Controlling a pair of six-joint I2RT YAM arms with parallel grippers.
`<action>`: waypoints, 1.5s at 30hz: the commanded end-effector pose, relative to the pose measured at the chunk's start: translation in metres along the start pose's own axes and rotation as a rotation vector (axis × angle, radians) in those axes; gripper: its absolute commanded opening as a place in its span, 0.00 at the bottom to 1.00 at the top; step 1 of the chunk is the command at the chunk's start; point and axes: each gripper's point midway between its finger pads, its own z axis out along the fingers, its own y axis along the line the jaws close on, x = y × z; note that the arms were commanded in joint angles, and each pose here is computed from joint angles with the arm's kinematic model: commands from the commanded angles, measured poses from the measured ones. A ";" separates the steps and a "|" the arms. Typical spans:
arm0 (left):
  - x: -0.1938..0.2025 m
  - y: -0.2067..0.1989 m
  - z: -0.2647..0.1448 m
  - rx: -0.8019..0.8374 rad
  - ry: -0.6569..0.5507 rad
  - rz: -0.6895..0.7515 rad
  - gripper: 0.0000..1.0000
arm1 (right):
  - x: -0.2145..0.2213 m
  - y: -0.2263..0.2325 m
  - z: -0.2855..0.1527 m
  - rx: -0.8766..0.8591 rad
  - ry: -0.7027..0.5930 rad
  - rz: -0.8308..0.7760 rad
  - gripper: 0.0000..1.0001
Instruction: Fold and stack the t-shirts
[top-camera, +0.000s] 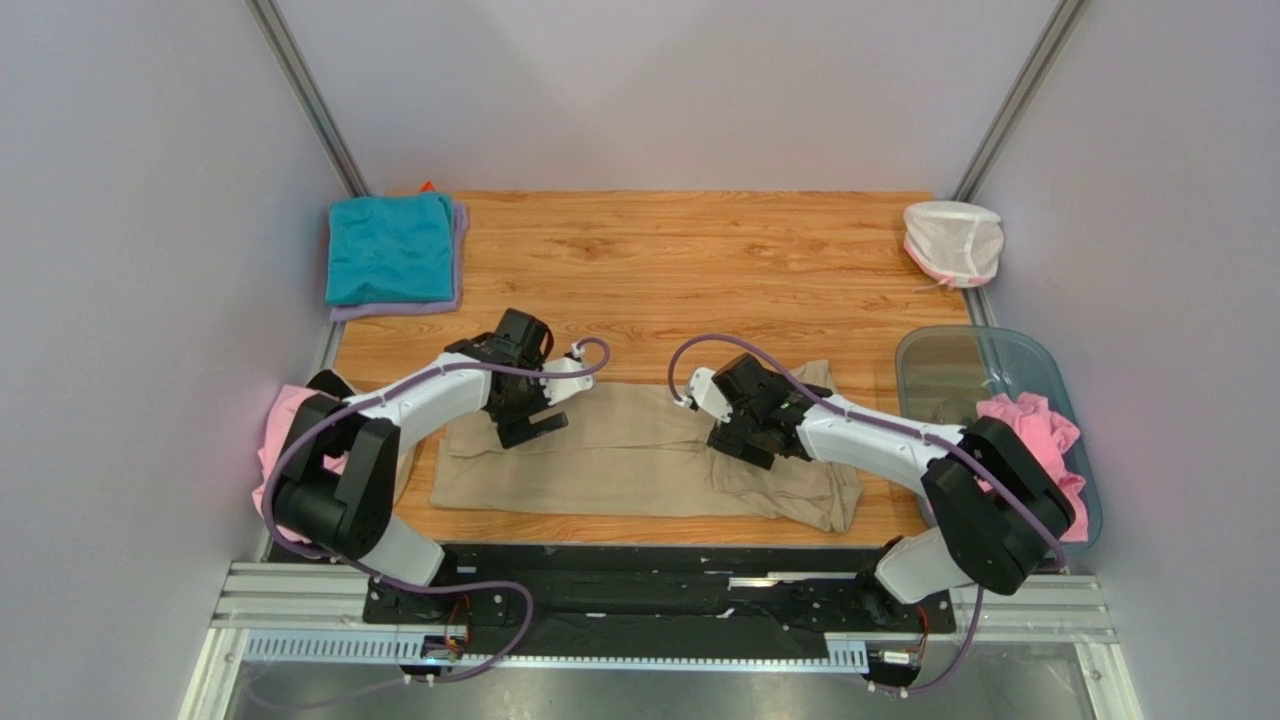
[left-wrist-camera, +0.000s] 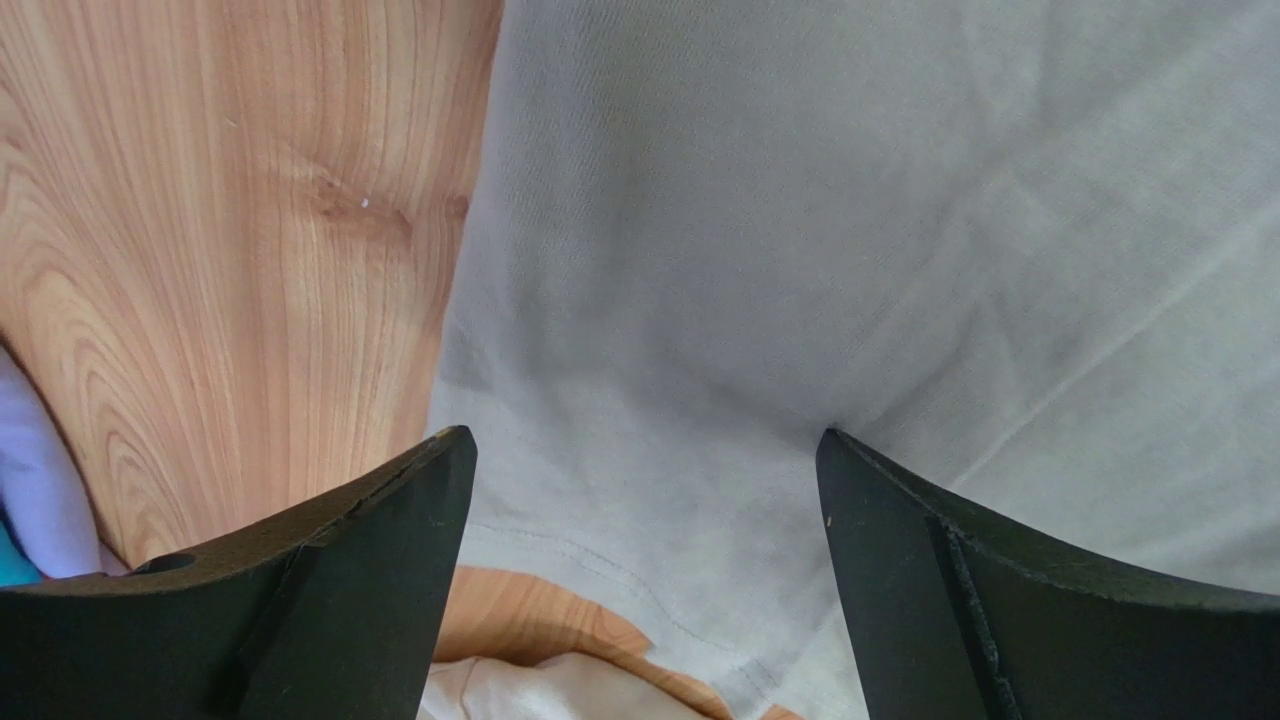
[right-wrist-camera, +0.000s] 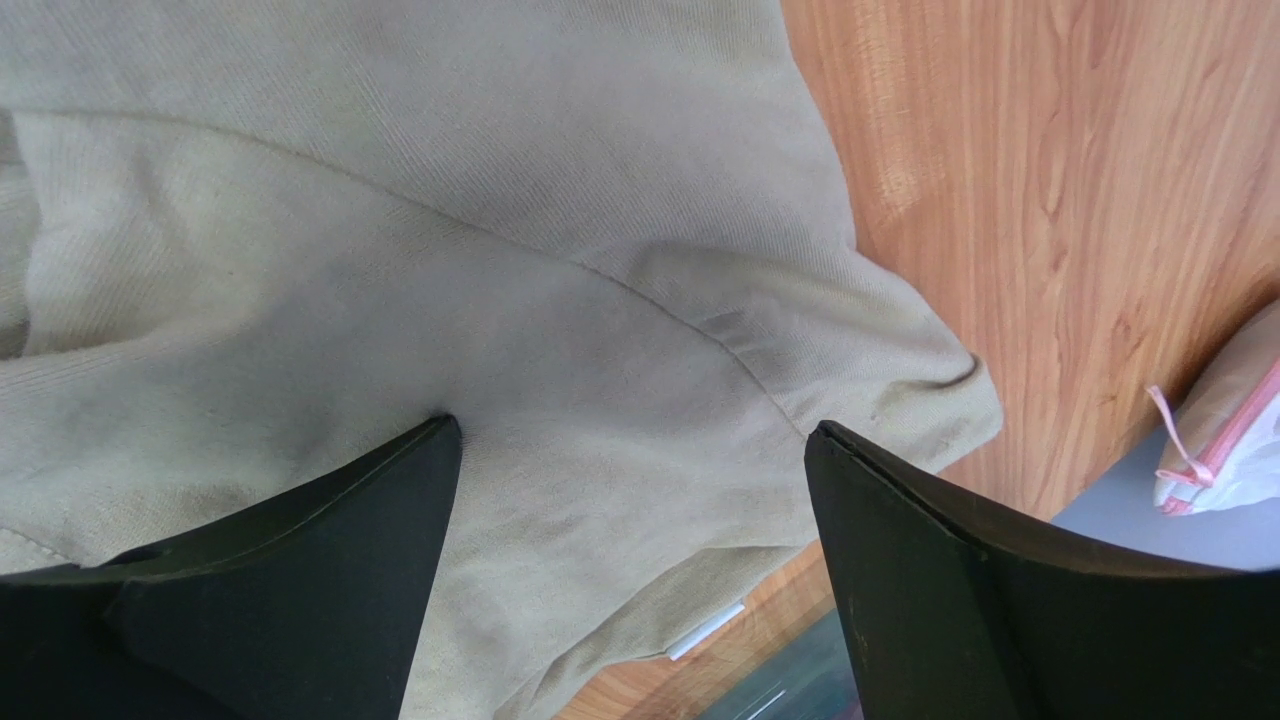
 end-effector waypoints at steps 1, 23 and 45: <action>0.000 0.014 0.014 -0.069 0.020 0.027 0.93 | -0.005 -0.002 0.014 0.012 -0.005 -0.017 0.91; 0.007 0.020 0.031 -0.106 0.117 0.098 0.94 | -0.016 -0.118 0.096 0.068 0.084 0.001 0.91; -0.030 0.068 0.031 -0.236 0.127 0.025 0.94 | -0.045 -0.158 0.107 0.020 -0.009 -0.094 0.91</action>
